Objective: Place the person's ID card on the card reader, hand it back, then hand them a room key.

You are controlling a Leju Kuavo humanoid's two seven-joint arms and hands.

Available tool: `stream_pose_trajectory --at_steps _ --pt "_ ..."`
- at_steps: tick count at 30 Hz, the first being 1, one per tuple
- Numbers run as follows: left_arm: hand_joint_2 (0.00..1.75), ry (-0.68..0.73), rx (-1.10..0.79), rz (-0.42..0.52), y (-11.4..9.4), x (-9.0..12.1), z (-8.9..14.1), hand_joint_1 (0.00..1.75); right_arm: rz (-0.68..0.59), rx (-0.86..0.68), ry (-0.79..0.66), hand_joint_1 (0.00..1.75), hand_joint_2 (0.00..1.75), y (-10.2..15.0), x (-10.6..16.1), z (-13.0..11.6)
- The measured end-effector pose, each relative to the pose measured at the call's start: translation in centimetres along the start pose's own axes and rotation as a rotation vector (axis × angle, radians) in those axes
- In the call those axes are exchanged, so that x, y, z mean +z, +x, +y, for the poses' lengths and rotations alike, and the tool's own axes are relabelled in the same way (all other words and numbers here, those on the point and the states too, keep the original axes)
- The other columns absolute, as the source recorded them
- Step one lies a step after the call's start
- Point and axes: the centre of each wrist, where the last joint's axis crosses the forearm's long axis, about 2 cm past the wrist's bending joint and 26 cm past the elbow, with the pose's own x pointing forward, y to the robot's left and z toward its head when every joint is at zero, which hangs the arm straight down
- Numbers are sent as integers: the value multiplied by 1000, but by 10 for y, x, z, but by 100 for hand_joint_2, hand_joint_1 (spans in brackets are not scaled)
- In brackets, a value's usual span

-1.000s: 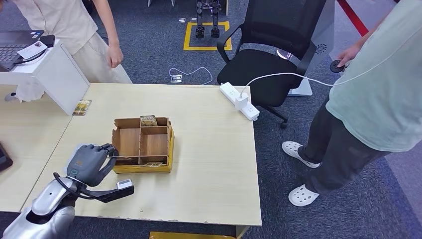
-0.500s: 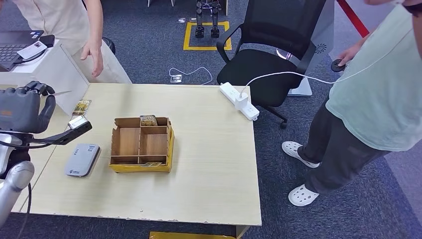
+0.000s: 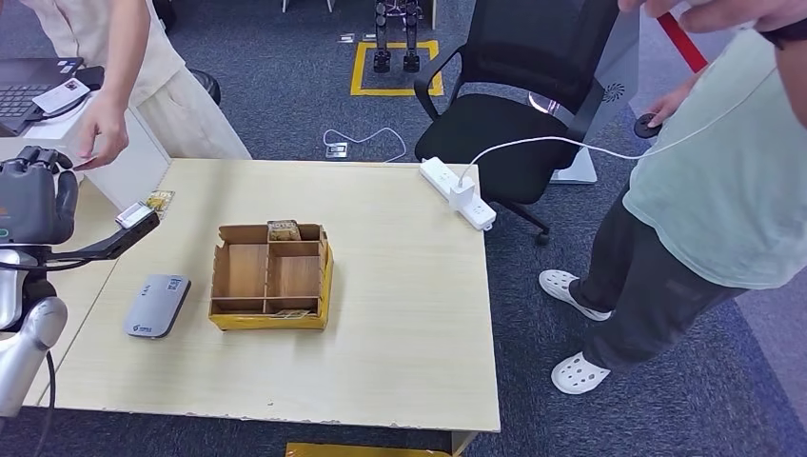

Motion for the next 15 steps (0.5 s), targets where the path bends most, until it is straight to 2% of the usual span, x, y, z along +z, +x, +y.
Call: stream_pose_trajectory --at_steps 4,5,9,15 --pt "175 -10 6 9 1 1 -4 105 0 -3 -1 0 0 0 0 1" --pt "175 -12 9 11 2 1 -4 105 0 -4 -1 0 0 0 0 1" --pt "175 -12 15 14 3 1 -6 1 1 -6 -3 0 0 0 0 0" --pt "175 -12 45 7 6 2 -7 0 1 -9 -8 0 0 0 0 0"
